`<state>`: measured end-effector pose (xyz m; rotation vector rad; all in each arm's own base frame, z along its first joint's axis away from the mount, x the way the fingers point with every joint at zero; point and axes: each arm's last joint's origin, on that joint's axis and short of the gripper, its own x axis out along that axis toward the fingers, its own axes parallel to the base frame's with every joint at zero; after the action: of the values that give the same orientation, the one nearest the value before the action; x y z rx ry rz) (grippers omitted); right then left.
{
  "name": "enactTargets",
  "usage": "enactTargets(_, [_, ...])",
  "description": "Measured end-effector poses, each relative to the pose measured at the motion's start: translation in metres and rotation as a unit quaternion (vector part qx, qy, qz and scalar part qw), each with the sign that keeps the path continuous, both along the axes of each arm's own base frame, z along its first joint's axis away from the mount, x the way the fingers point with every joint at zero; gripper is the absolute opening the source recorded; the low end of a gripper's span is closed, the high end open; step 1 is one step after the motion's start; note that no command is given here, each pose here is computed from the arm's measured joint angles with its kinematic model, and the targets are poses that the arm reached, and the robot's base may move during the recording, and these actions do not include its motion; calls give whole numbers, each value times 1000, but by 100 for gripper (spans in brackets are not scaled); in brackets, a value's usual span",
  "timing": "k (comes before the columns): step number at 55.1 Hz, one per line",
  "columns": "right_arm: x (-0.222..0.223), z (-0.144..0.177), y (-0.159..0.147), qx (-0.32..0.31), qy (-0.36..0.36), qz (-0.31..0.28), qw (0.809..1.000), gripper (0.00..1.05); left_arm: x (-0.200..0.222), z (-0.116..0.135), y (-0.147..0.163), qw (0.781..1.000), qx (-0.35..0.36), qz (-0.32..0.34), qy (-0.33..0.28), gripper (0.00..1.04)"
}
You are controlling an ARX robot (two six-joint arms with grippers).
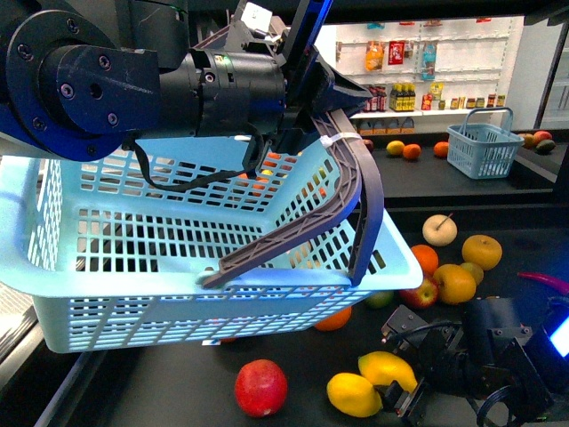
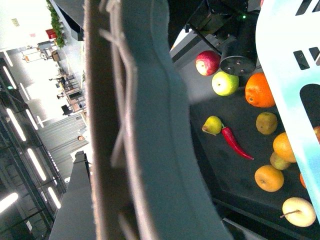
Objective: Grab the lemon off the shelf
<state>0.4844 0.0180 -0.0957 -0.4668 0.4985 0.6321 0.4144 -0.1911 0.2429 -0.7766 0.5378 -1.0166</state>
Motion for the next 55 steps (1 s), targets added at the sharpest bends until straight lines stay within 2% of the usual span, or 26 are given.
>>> enactTargets(22, [-1, -18, 9, -3, 16, 3, 1000, 97, 0, 0, 0, 1000, 0, 0, 0, 7])
enactTargets(36, [1, -14, 4, 8, 4, -22, 1000, 68, 0, 0, 0, 1000, 0, 0, 0, 7])
enactTargets(45, [0, 0, -14, 24, -4, -68, 997, 65, 0, 0, 0, 1000, 0, 0, 0, 7])
enactTargets(55, [-4, 46, -54, 51, -41, -148, 987, 65, 0, 0, 0, 1000, 0, 0, 0, 7])
